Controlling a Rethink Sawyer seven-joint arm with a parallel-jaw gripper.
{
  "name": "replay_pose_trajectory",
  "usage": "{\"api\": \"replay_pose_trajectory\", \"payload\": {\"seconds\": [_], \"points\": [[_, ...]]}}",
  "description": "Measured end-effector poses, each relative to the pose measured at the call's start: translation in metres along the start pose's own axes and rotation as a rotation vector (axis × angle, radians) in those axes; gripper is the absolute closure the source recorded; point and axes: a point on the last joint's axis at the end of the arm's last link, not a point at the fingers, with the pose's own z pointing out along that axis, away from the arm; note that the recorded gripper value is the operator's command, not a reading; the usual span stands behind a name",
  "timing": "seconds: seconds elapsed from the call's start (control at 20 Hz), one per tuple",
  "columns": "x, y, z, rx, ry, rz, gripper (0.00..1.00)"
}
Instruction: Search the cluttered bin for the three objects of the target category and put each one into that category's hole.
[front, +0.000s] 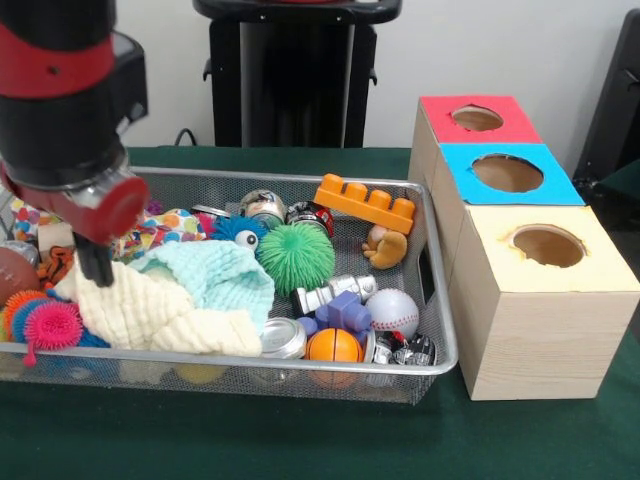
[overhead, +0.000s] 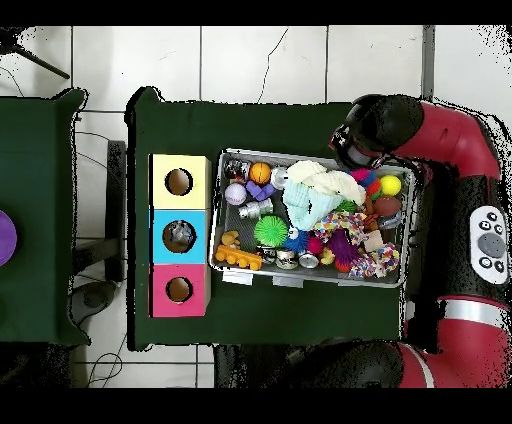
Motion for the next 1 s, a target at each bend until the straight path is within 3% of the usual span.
{"api": "replay_pose_trajectory", "payload": {"seconds": [0.35,1.0], "points": [[-0.01,-0.025,-0.021,0.012,-0.028,0.032,1.0],[-0.01,-0.024,-0.001,0.01,-0.027,0.03,1.0]]}}
